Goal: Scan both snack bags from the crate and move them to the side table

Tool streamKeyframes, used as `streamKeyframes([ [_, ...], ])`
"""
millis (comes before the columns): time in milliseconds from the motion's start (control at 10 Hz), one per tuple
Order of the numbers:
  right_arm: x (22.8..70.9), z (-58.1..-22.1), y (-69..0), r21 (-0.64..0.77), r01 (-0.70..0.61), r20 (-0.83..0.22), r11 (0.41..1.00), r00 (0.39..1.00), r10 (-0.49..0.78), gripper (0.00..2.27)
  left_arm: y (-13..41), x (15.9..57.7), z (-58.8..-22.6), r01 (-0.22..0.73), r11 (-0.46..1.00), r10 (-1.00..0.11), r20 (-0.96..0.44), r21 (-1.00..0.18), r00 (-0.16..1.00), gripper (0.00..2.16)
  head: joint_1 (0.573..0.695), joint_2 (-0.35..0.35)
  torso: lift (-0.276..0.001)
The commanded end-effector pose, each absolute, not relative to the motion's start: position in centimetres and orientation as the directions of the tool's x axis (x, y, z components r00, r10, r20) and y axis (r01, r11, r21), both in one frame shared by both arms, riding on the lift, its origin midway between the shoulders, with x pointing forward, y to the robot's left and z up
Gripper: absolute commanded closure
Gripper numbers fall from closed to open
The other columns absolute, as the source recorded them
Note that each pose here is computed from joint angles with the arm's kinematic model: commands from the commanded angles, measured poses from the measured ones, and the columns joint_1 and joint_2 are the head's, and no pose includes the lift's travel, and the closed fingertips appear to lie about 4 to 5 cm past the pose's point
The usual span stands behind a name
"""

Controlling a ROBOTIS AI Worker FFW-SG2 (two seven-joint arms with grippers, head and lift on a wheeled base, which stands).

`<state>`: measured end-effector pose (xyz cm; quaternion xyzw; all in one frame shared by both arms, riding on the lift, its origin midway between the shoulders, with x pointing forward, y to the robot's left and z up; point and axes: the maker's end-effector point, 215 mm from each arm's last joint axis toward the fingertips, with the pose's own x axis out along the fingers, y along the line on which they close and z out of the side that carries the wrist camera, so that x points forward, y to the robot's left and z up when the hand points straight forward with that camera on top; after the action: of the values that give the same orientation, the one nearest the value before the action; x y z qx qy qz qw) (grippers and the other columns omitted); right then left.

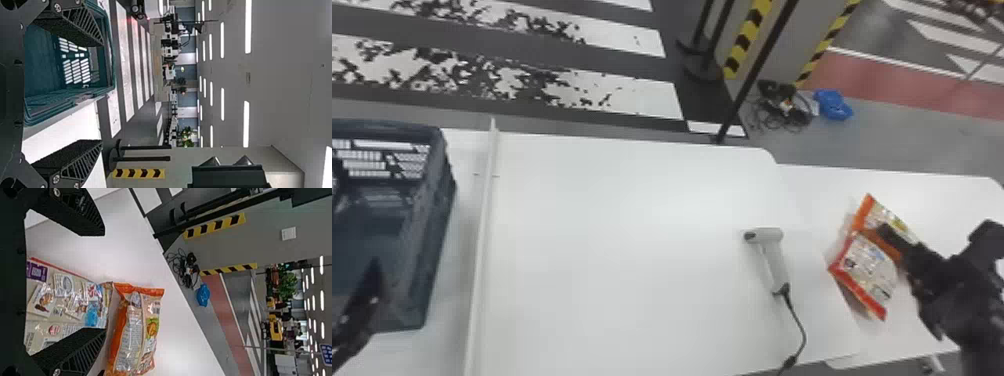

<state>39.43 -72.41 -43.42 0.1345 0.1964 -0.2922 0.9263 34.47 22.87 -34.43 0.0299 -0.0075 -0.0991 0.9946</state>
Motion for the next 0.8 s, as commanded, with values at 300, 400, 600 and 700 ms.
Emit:
streamKeyframes([
  [300,42.3,-40.1,-54.9,-0.004,0.337,-0.302,0.942,0.897,-0.322,0.02,21.2,35.2,-35.7,0.191,0.981,-0.19,-0.062,0.017,0.98,0.12,0.695,-0.35,-0.075],
  [400,42.8,-39.7,-51.5,-0.021,0.29,-0.283,0.957,0.916,-0.284,0.02,20.7,35.3,-36.0,0.186,0.983,-0.185,-0.082,0.004,0.979,0.12,0.695,-0.35,-0.075],
  [600,43.4,-39.7,-45.3,-0.067,0.212,-0.241,0.975,0.945,-0.222,0.02,19.3,35.3,-36.2,0.185,0.983,-0.185,-0.092,-0.001,0.978,0.12,0.695,-0.35,-0.075],
  [700,43.7,-38.9,-42.2,-0.099,0.177,-0.179,0.979,0.965,-0.193,0.02,18.7,35.4,-36.7,0.186,0.983,-0.186,-0.107,-0.007,0.977,0.12,0.695,-0.35,-0.075],
])
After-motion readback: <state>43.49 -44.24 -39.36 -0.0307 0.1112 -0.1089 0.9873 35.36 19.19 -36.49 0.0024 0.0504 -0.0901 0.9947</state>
